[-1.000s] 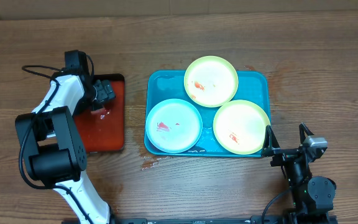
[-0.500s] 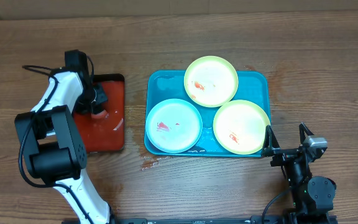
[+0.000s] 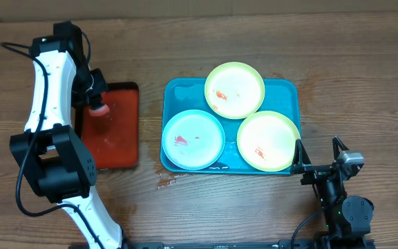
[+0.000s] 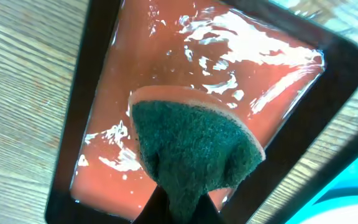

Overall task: Clean dirty plates on tray and stack at the side
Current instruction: 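Lift the sponge with the left gripper and move it onto the white plate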

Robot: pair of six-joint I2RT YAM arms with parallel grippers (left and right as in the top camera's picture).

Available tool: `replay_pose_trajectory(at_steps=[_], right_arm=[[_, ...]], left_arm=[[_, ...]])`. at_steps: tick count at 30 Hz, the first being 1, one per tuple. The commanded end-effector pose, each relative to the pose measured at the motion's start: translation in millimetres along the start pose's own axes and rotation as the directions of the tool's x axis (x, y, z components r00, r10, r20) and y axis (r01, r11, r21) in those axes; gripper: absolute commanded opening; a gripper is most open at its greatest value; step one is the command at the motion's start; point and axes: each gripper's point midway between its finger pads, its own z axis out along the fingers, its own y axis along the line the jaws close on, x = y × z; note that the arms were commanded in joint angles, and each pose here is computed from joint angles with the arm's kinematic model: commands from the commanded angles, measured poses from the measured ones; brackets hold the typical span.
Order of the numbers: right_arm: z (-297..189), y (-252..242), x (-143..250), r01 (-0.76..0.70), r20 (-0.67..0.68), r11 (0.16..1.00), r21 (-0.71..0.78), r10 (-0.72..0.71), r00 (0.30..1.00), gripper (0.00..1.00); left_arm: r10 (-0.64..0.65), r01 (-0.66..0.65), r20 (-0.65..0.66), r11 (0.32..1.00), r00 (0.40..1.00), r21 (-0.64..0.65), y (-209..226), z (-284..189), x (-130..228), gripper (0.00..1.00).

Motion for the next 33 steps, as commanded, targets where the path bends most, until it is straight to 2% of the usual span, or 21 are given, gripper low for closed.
replay_pose_trajectory(at_steps=[1,4,8,15,19,28,30,33], right_arm=[[0.1,-1.0,1.1,0.003,0.007,1.0,0.005,-0.003,1.0,1.0],[0.1,-1.0,1.1,0.003,0.007,1.0,0.005,-0.003,1.0,1.0],[0.1,-1.0,1.1,0.003,0.007,1.0,0.005,-0.003,1.0,1.0],[0.1,-1.0,1.1,0.003,0.007,1.0,0.005,-0.003,1.0,1.0],[0.1,-1.0,1.1,0.003,0.007,1.0,0.005,-0.003,1.0,1.0],[0.1,-1.0,1.1,0.003,0.007,1.0,0.005,-0.003,1.0,1.0],[0.1,-1.0,1.0,0.003,0.007,1.0,0.005,-0.003,1.0,1.0],[0.1,-1.0,1.1,0.003,0.007,1.0,0.005,-0.003,1.0,1.0]], left_arm=[[-0.008,0.008,-0.048,1.0,0.999,0.002,0.9,24.7,14.1,0.04],[-0.007,0.007,-0.076,1.0,0.997,0.009,1.1,58.0,26.9,0.04],[0.0,0.002,-0.093,1.0,0.996,0.029,0.0,57.6,30.7,0.04],[0.013,-0.012,-0.006,0.998,1.0,0.06,-3.2,-7.6,9.4,0.04],[0.019,-0.024,0.071,0.998,0.997,0.064,-4.3,-40.4,12.1,0.04],[-0.025,0.027,-0.055,0.999,0.998,0.027,-0.7,48.2,43.4,0.04],[-0.027,0.029,-0.067,0.999,0.997,0.022,1.7,47.5,46.4,0.04],[-0.033,0.034,-0.048,0.999,0.998,0.029,2.6,22.5,41.2,0.04]])
